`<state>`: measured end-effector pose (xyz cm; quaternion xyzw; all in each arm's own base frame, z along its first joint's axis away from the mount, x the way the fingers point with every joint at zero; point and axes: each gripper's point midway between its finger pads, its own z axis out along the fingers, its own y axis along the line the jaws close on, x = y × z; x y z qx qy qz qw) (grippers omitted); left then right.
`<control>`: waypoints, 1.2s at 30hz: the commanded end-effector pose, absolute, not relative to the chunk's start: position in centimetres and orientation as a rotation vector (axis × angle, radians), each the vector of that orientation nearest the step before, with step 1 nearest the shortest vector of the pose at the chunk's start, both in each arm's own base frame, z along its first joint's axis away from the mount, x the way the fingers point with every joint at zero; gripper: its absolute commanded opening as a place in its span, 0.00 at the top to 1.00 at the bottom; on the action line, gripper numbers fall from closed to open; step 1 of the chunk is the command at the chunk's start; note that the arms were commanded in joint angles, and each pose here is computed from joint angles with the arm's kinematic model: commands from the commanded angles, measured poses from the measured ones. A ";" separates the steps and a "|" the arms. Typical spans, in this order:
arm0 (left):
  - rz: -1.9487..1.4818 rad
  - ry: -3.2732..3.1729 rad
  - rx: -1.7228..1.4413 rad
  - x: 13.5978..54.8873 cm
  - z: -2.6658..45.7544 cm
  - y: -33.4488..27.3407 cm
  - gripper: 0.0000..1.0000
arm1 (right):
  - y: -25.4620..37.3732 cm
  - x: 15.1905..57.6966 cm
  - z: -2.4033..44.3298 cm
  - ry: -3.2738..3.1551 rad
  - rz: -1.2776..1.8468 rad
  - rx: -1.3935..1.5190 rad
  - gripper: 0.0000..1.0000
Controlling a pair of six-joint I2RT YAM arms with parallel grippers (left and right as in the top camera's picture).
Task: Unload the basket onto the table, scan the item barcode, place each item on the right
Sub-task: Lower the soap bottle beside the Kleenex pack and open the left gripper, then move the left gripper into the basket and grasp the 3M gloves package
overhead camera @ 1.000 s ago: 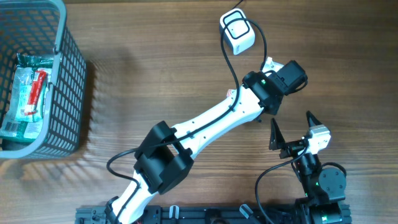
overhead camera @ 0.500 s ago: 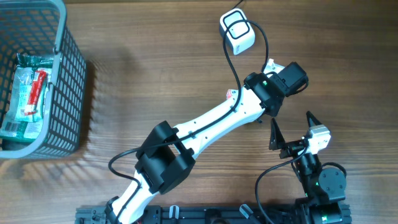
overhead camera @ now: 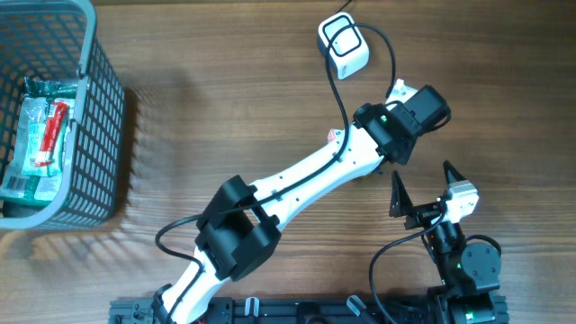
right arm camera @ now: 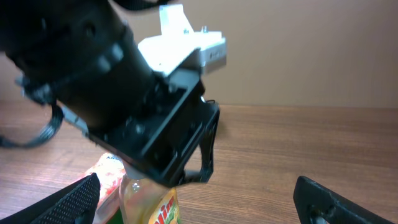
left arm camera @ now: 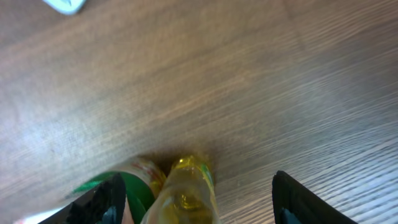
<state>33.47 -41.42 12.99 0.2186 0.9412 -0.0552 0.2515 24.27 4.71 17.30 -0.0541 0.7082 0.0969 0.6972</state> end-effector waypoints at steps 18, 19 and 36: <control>-0.180 2.269 0.279 42.2 30.0 -29.3 0.28 | 4.6 24.3 17.4 1.573 0.207 -0.124 0.00; -0.160 2.259 0.275 42.7 30.6 -28.1 0.27 | 4.6 24.3 17.4 1.573 0.207 -0.124 0.00; 0.018 2.346 -0.005 45.8 30.5 -14.8 0.24 | 4.6 24.3 17.4 1.573 0.206 -0.124 0.00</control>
